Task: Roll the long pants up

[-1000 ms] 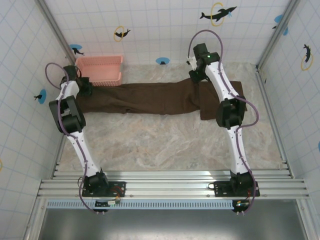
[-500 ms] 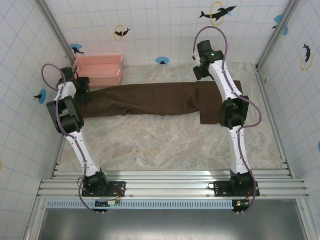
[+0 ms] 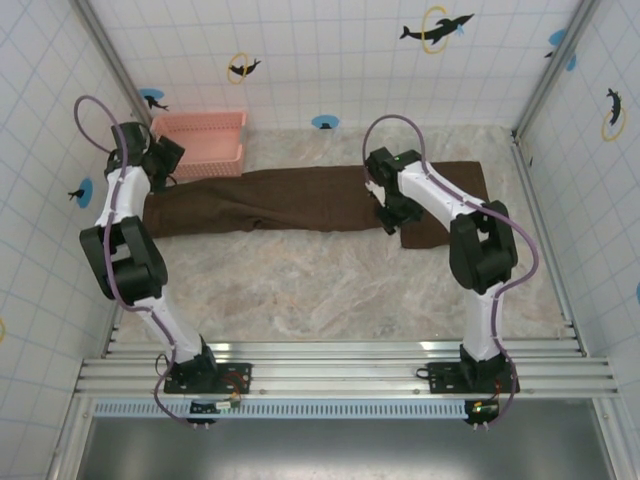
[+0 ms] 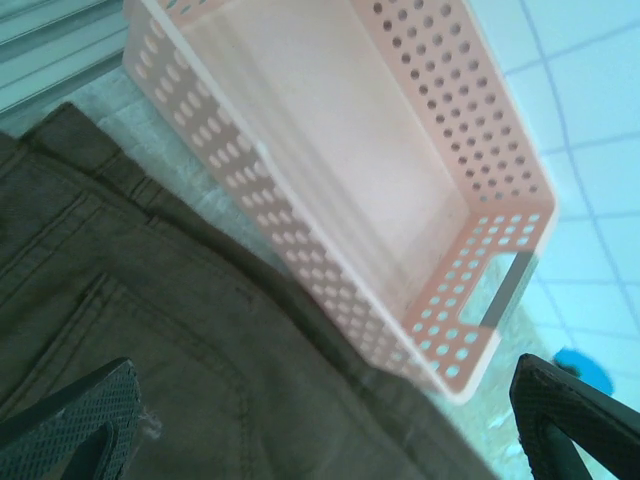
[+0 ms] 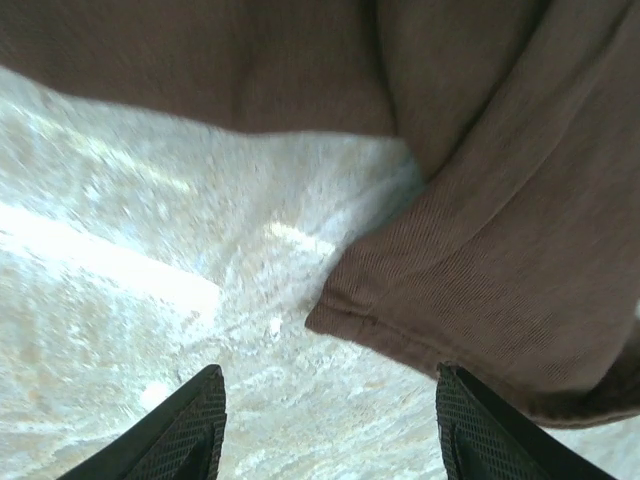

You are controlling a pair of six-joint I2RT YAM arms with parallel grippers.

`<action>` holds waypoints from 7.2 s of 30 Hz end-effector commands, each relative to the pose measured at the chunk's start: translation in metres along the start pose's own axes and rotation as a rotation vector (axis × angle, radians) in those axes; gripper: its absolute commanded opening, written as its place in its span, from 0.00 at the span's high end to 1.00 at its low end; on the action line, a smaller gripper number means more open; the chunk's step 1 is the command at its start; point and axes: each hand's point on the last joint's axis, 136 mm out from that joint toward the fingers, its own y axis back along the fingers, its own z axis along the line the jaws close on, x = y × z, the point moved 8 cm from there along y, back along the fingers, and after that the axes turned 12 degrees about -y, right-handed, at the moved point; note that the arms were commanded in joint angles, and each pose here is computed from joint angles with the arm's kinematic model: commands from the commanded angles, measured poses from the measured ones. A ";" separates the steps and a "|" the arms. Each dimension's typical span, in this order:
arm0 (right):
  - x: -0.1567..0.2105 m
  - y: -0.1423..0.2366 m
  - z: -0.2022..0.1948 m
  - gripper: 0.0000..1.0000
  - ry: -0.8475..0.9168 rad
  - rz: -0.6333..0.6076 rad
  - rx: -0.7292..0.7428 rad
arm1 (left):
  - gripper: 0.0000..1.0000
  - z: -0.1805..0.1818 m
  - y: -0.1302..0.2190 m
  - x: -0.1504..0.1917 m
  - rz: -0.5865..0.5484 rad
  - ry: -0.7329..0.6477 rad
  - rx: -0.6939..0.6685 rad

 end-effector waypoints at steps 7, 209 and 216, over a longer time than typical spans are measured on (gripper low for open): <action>0.010 -0.035 -0.008 0.44 -0.094 0.060 -0.048 | 0.03 0.026 -0.022 0.065 0.199 -0.123 -0.131; 0.200 -0.052 -0.234 0.02 -1.981 -0.148 -0.196 | 0.03 -0.099 -0.052 0.235 0.778 -0.891 -0.109; 0.179 -0.062 -0.246 0.01 -1.963 -0.178 -0.195 | 0.03 -0.104 -0.042 0.226 0.768 -0.915 -0.123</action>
